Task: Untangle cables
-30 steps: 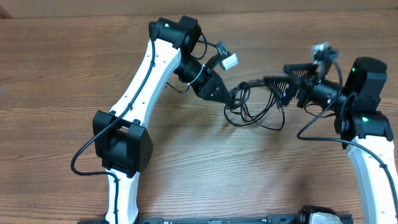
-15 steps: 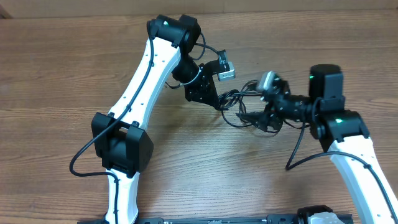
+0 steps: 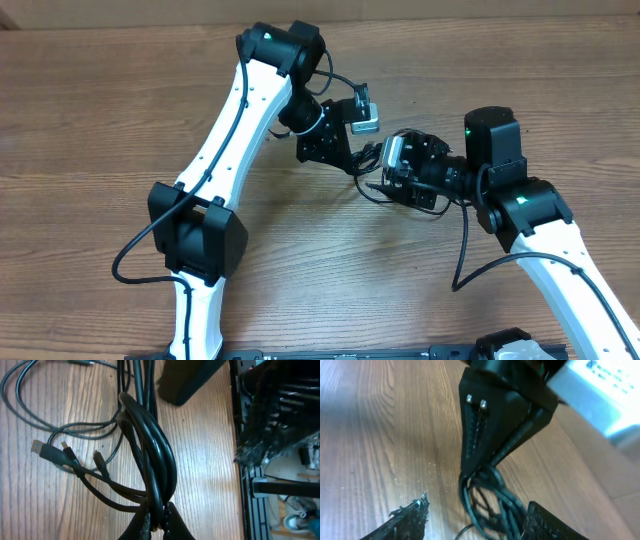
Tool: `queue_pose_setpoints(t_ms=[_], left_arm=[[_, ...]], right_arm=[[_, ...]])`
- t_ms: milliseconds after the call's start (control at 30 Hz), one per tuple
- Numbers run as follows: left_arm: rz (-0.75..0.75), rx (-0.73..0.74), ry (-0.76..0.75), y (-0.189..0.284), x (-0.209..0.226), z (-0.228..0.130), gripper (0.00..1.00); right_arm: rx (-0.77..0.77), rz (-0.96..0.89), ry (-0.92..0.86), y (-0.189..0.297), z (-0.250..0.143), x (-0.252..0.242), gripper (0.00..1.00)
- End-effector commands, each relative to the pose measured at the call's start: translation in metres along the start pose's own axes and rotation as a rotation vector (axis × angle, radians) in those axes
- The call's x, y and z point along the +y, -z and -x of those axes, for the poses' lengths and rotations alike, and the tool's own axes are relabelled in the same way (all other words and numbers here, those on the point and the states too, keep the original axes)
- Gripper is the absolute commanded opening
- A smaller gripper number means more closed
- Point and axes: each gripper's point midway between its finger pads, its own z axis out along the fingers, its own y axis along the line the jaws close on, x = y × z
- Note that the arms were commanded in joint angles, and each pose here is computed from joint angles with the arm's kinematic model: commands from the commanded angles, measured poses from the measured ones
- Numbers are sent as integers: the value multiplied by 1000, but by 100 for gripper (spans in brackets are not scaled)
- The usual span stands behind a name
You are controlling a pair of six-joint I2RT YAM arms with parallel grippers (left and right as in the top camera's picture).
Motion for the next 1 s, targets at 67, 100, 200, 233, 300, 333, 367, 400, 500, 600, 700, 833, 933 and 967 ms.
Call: queue_pose_setpoints(t_ms=[67, 100, 200, 233, 300, 333, 367, 400, 500, 600, 700, 833, 933, 967], left_arm=[[-4, -21, -160, 0, -5, 11, 4], [-4, -21, -170, 0, -5, 11, 4], [-1, -25, -195, 0, -4, 11, 4], [-3, -30, -205, 0, -4, 12, 4], [-5, -48, -224, 0, -4, 16, 4], [-4, -60, -229, 0, -4, 18, 4], [-3, -73, -233, 0, -4, 20, 4], [-2, -85, -238, 0, -3, 23, 4], [-3, -120, -251, 1, -3, 29, 4], [1, -143, -262, 2, -2, 34, 4], [-2, -161, -266, 2, -2, 37, 4], [-11, -190, -267, 4, -4, 41, 5], [-20, -213, -267, 5, -6, 45, 4], [-20, -216, -267, 5, -6, 45, 4]], right_arm=[[14, -59, 50, 1, 4, -12, 60], [14, -63, 52, 1, 4, -13, 60], [14, -69, 56, 1, 4, -14, 59], [14, -68, 55, 1, 4, -14, 59], [17, -65, 52, 0, 3, -14, 56], [20, -62, 48, -1, 1, -14, 54], [23, -57, 43, -3, 0, -14, 51], [28, -50, 36, -4, -3, -13, 48], [42, -32, 18, -7, -9, -10, 36], [52, -20, 5, -8, -12, -7, 28], [56, -15, 0, -8, -13, -6, 19], [63, -7, -8, -8, -14, -4, 16], [64, -5, -10, -8, -15, -3, 16], [64, -5, -10, -8, -15, -3, 15]])
